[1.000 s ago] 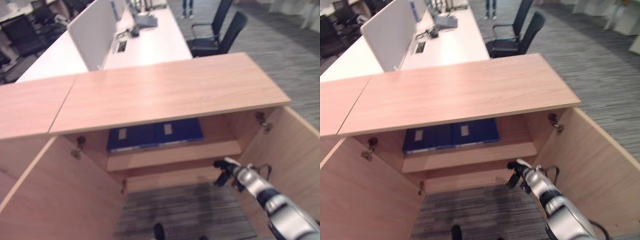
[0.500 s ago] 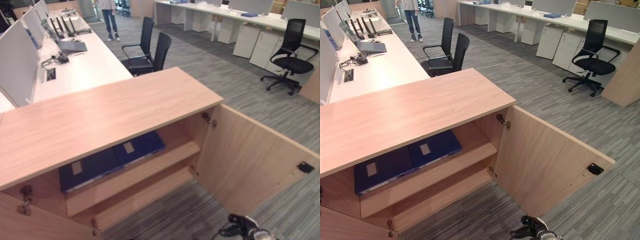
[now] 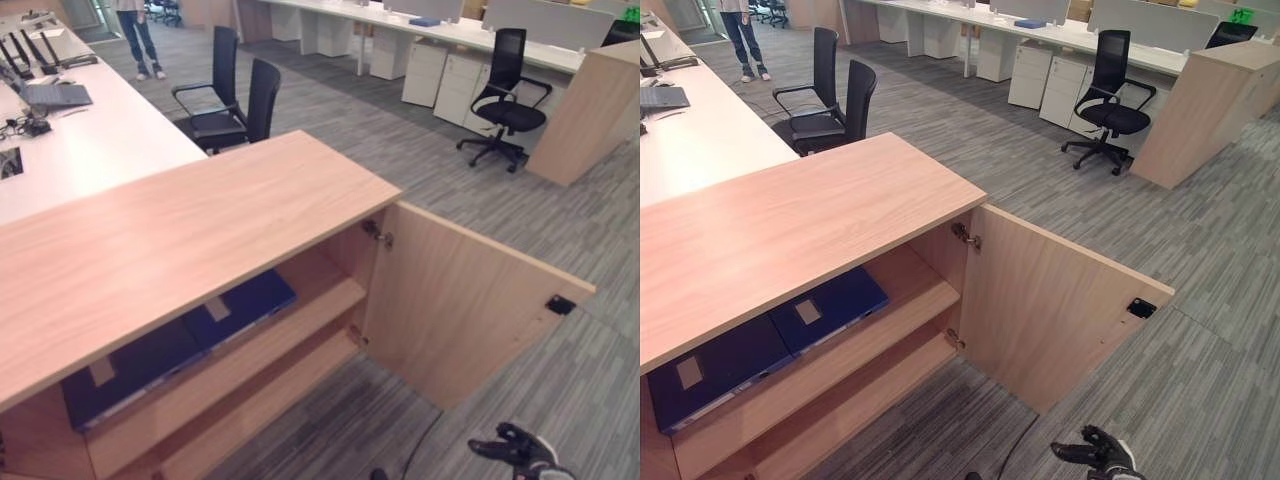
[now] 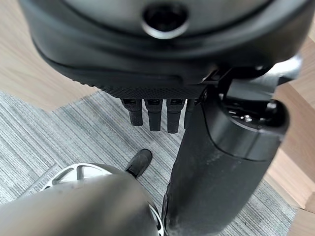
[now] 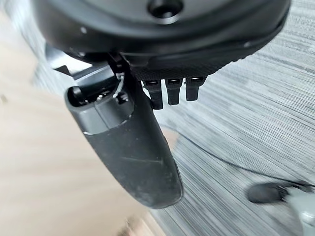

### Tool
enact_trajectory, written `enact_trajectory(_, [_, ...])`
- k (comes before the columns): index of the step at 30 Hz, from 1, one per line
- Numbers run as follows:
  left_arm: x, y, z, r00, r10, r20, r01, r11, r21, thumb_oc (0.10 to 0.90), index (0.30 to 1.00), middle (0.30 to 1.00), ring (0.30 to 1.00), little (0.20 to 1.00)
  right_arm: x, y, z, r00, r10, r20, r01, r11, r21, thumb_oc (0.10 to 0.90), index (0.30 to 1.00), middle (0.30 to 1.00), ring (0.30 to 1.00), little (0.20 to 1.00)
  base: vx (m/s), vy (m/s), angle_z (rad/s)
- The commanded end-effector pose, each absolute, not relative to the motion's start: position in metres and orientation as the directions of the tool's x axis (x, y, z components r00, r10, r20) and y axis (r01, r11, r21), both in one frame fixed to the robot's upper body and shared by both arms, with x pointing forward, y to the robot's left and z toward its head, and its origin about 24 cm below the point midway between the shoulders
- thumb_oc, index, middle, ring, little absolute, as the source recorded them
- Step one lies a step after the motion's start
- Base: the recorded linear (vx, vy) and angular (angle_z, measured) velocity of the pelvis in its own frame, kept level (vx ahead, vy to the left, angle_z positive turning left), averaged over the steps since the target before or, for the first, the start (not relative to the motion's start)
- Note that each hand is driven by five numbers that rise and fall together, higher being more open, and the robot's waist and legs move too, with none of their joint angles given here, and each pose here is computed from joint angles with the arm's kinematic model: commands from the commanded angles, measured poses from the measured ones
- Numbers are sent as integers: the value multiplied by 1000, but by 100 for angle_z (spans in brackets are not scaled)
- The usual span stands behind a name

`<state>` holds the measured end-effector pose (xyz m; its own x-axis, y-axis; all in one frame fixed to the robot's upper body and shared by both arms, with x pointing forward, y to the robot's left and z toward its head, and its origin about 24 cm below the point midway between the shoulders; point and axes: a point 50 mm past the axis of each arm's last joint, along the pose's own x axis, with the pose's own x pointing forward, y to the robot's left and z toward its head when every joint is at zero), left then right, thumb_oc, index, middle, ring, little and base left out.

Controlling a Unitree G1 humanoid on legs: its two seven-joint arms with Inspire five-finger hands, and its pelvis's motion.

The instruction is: Put the empty folder in the office cabinet

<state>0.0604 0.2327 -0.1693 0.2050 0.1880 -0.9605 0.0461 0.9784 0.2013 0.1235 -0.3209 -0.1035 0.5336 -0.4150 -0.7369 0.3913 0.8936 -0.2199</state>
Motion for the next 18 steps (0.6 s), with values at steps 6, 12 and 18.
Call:
enact_trajectory(6, [53, 241, -169, 148, 235, -961, 73, 966, 248, 800, 900, 900, 900, 900, 169, -388, -16, 656, -672, -344, 596, 741, -311, 800, 900, 900, 900, 900, 0, 0, 0])
enact_trajectory(12, [57, 241, -168, 152, 234, -960, 96, 963, 250, 800, 900, 900, 900, 900, 168, -409, 22, 669, -717, -195, 627, 685, -371, 800, 900, 900, 900, 900, 12, -22, -1])
enact_trajectory(18, [60, 246, -166, 160, 245, -956, 105, 959, 263, 800, 900, 900, 900, 900, 166, -424, 50, 668, -739, -93, 662, 646, -379, 800, 900, 900, 900, 900, 44, -97, -2])
